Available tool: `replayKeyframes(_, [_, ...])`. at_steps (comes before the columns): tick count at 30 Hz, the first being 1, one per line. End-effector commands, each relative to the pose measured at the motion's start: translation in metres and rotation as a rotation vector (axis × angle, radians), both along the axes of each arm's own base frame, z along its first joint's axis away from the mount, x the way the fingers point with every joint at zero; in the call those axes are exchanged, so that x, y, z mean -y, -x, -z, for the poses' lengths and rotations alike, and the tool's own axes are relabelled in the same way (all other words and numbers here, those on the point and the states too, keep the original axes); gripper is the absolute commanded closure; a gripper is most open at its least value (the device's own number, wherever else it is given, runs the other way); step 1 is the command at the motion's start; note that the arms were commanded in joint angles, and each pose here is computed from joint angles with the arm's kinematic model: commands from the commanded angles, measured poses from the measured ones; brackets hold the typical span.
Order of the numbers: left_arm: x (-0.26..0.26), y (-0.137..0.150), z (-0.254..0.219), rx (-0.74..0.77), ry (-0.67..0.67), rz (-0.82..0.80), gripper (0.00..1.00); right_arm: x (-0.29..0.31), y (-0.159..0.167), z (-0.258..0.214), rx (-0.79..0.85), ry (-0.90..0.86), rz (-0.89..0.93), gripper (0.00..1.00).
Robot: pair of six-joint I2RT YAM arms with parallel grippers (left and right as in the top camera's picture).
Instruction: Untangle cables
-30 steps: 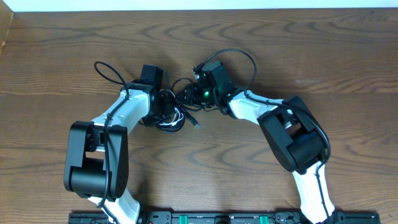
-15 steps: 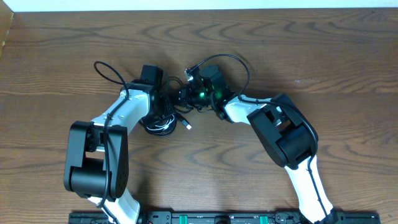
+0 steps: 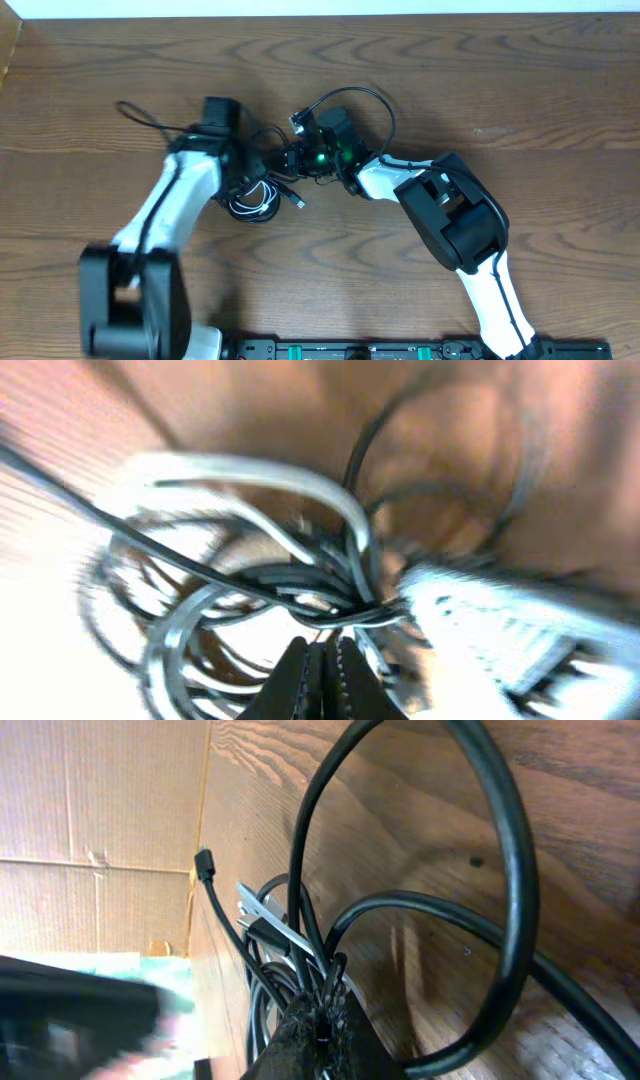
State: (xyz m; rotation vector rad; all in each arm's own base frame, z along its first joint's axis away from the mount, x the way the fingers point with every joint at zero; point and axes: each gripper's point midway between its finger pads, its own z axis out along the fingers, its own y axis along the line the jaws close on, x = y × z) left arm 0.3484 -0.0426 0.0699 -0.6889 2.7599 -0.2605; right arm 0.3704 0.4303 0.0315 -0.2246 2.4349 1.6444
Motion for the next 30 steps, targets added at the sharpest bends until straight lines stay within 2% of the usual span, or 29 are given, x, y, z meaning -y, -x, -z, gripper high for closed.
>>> replayKeyframes(1, [-0.023, -0.005, -0.025, 0.058, -0.056, -0.074, 0.92, 0.002, 0.004, 0.011, 0.011, 0.022, -0.021, 0.98])
replayKeyframes(5, [-0.03, 0.011, -0.011, -0.033, -0.089, -0.092, 0.92, 0.007, 0.003, 0.02, -0.018, 0.063, 0.003, 0.98])
replayKeyframes(11, [-0.035, 0.027, 0.022, -0.149, -0.076, -0.216, 0.92, 0.008, 0.003, 0.022, -0.027, 0.071, 0.006, 0.98])
replayKeyframes(14, [-0.048, 0.02, 0.031, -0.148, -0.062, -0.337, 0.91, 0.009, 0.004, 0.024, -0.033, 0.077, 0.005, 0.98])
replayKeyframes(16, [-0.056, 0.011, 0.033, -0.118, -0.046, -0.391, 0.83, 0.009, 0.005, 0.025, -0.039, 0.082, 0.004, 0.98])
replayKeyframes(22, [-0.07, -0.001, 0.031, -0.068, -0.036, -0.434, 0.71, 0.01, 0.005, 0.026, -0.03, 0.086, -0.001, 0.99])
replayKeyframes(30, [-0.07, -0.001, 0.041, -0.085, -0.033, -0.446, 0.69, 0.01, 0.005, 0.026, -0.03, 0.086, -0.001, 0.99])
